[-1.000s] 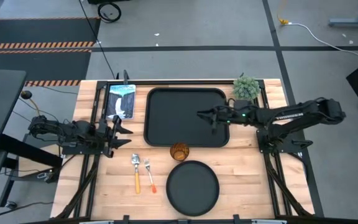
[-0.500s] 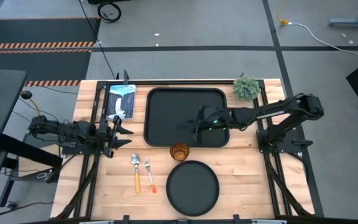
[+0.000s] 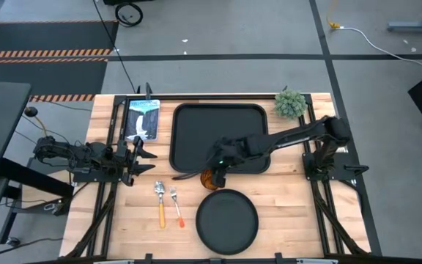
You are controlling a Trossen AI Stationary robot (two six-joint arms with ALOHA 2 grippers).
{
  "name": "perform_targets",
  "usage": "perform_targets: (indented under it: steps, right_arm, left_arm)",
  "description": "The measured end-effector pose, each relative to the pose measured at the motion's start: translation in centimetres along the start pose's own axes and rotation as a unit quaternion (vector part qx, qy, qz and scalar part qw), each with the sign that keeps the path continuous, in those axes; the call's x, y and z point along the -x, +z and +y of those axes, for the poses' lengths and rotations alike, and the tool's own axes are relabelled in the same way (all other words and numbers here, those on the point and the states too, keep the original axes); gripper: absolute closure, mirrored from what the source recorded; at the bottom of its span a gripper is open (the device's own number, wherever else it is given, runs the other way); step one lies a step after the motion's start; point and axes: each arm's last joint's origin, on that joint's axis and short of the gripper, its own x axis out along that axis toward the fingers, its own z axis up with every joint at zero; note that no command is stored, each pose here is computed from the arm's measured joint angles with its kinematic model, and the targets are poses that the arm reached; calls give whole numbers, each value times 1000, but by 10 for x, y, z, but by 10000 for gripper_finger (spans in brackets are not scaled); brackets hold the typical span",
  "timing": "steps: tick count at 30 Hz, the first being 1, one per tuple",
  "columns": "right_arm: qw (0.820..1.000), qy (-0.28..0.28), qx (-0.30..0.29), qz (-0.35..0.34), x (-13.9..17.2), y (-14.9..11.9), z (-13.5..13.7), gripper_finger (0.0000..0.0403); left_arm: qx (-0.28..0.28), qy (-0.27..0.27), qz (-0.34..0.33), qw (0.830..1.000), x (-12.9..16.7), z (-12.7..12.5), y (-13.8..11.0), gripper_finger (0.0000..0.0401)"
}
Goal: Pick and place plate/cup/fork/spoon on tray
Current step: Put the brown cup on the black serving tray
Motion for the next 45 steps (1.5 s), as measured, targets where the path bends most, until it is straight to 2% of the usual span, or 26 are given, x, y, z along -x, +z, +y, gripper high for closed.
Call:
perform_targets:
  steps: [5,11,21,33,37,45]
  right_arm:
    - [997,-28,10,65,-11,9,5,210]
    - [993,-15,16,118,-21,13,10,210]
    - [991,-12,13,131,-21,13,7,238]
    - [984,-23,12,174,-49,4,3,246]
    - [986,-22,2,167,-49,6,0,263]
    - [985,-15,-10,174,-49,7,-6,323]
  left_arm:
    - [0,0,0,1000,0,0,0,227]
    - [0,0,0,1000,0,0,0,227]
    - [0,0,0,1000,0,0,0,227]
    - [0,0,0,1000,0,0,0,227]
    - [0,0,1,1000,0,0,0,227]
    - [0,0,0,1000,0,0,0,227]
